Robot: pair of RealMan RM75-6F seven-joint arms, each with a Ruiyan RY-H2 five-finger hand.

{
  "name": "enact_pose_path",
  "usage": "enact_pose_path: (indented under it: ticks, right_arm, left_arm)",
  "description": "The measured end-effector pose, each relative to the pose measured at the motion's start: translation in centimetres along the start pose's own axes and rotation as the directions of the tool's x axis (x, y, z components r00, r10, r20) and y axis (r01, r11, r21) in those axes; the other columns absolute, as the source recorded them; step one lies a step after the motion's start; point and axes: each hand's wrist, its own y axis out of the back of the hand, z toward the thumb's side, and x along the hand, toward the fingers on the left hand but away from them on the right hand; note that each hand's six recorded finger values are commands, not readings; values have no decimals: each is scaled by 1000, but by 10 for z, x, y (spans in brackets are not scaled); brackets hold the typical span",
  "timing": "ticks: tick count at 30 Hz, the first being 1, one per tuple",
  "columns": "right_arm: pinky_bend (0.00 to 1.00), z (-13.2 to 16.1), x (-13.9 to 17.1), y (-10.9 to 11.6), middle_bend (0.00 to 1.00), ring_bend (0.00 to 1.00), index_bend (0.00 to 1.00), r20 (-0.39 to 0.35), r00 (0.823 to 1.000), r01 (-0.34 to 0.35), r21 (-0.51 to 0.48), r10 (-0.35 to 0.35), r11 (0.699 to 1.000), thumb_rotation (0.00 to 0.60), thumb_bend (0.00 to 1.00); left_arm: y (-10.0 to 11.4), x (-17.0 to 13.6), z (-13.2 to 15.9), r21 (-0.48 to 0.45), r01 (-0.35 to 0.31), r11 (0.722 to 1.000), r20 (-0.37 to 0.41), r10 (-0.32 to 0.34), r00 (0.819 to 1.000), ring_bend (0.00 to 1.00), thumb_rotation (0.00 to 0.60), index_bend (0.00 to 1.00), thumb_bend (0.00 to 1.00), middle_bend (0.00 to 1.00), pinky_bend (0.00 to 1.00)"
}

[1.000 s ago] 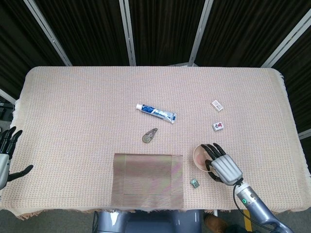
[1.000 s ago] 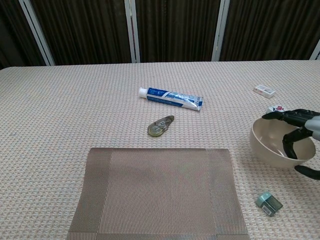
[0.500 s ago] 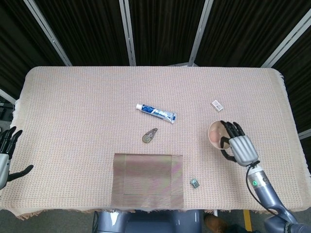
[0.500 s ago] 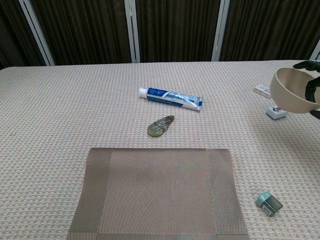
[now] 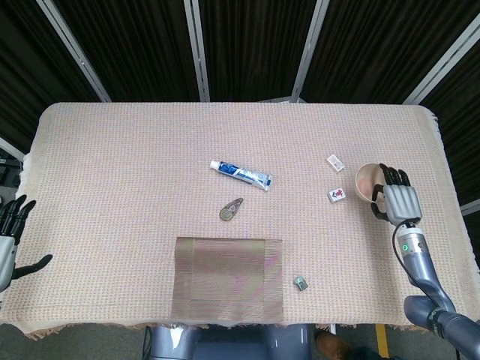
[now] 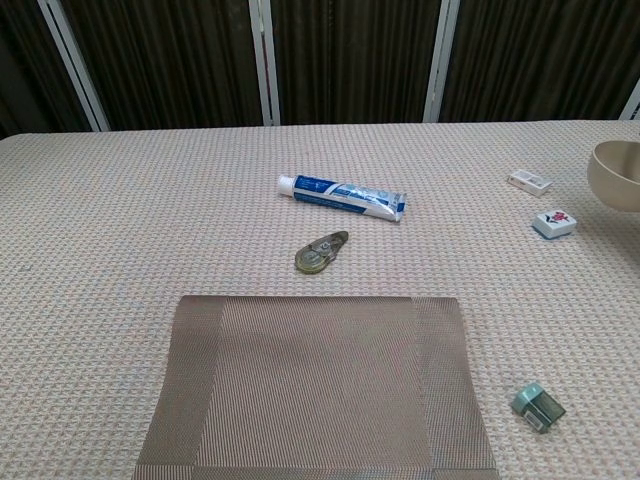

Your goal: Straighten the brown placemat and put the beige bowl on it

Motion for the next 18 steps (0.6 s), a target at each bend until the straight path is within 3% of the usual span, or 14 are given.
enact_pose_path:
  ticks: [1,3,5,7,11,18]
  right_arm:
    - [0,-1,0,-2,0,0,717,7,1000,-6,3,6,1000,600,349]
    - [0,-4,0,-5,0,0,335,21,1000,-21,11,20,1000,600,250]
    - [0,-6,0,-8,0,0,63,33,999,-32,16,31,999,600,83]
    - [0,-7,1,-11,0,0,43,35,998,-46,28,45,999,600,1]
    - [0,-8,3,-11,0,0,0,21,998,-53,53,52,997,600,0]
    - [0,3,18,12,0,0,0,-42,999,29,28,-28,999,600,0]
  left_arm:
    - [1,0,0,-1,-2,1000,2,2,1000,0,600,0,0,0,0]
    - [2,-1,1,-3,-6,1000,4,6,1000,0,600,0,0,0,0]
    - [2,-1,0,-4,-5,1000,2,5,1000,0,600,0,0,0,0]
    - [1,-1,0,-5,-1,1000,0,1,1000,0,600,0,0,0,0]
    - [0,0,-1,-6,5,1000,0,-5,1000,0,600,0,0,0,0]
    - [1,-1,0,-11,0,1000,2,0,1000,0,600,0,0,0,0]
